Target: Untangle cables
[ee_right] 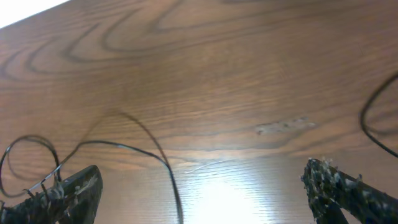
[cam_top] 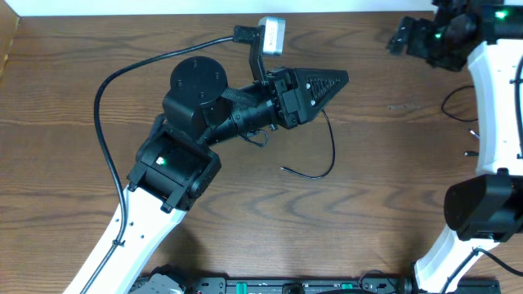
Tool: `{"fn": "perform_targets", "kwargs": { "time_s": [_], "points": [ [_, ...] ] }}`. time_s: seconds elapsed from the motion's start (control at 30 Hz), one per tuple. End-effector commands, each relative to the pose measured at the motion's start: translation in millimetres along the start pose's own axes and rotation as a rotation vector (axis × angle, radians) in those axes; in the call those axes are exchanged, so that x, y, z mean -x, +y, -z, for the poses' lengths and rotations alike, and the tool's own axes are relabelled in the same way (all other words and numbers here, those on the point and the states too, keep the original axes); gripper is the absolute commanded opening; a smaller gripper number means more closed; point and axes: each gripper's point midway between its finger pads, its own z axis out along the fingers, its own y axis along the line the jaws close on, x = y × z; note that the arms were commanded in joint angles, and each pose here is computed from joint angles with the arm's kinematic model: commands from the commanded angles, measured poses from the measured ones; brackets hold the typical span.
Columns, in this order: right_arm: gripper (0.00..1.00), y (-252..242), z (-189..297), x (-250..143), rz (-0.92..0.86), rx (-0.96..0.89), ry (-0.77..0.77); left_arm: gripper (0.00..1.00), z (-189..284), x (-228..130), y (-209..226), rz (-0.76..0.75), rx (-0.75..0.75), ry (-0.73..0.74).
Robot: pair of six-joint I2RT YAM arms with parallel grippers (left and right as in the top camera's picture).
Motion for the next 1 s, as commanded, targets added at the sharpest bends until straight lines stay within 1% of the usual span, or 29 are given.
{"fn": "perform_targets", "kwargs": {
  "time_s": [0.0, 0.23, 0.27, 0.3, 0.37, 0.43, 0.47, 0.5, 0.53, 0.57, 0.67, 0.7, 0.77, 0.8, 0.9, 0.93, 0.97],
  "points": [
    [0.99, 24, 9, 0, 0.065, 0.023, -0.030, 0.46, 4, -4, -13, -0.006, -0.044, 0.026],
    [0.99, 45, 5, -7, 0.105, 0.046, -0.020, 0.46, 4, -9, -13, -0.010, -0.049, 0.053],
    [0.99, 47, 3, -8, 0.110, 0.048, -0.015, 0.51, 4, -14, -6, -0.041, -0.024, 0.071],
    [0.99, 49, 2, -9, 0.114, 0.050, -0.013, 0.52, 4, -18, -1, -0.066, -0.009, 0.085],
    [0.99, 55, -3, -13, 0.124, 0.058, 0.002, 0.52, 5, -31, 20, -0.185, 0.060, 0.138],
    [0.99, 69, -15, -22, 0.173, 0.083, 0.037, 0.52, 16, -48, 69, -0.313, 0.265, 0.215],
    [0.99, 76, -21, -25, 0.215, 0.106, 0.051, 0.52, 22, -51, 88, -0.339, 0.355, 0.233],
    [0.99, 93, -30, -34, 0.296, 0.165, 0.078, 0.52, 35, -52, 121, -0.361, 0.528, 0.253],
    [0.99, 101, -35, -38, 0.333, 0.197, 0.091, 0.52, 45, -52, 141, -0.359, 0.640, 0.256],
    [0.99, 117, -43, -47, 0.402, 0.261, 0.114, 0.52, 61, -50, 166, -0.355, 0.794, 0.262],
    [0.96, 143, -63, -65, 0.507, 0.354, 0.155, 0.52, 85, -52, 201, -0.345, 1.009, 0.292],
    [0.95, 150, -70, -72, 0.534, 0.374, 0.172, 0.52, 92, -54, 211, -0.315, 1.062, 0.299],
    [0.93, 159, -84, -84, 0.591, 0.413, 0.203, 0.51, 98, -55, 223, -0.272, 1.102, 0.309],
    [0.92, 166, -97, -97, 0.641, 0.438, 0.234, 0.51, 106, -54, 234, -0.225, 1.141, 0.309],
    [0.91, 173, -118, -115, 0.719, 0.462, 0.277, 0.51, 120, -50, 249, -0.149, 1.191, 0.295],
    [0.91, 177, -134, -129, 0.783, 0.475, 0.303, 0.51, 130, -46, 258, -0.112, 1.214, 0.287],
    [0.91, 178, -141, -134, 0.814, 0.482, 0.309, 0.51, 133, -45, 261, -0.096, 1.219, 0.284]
  ]
}}
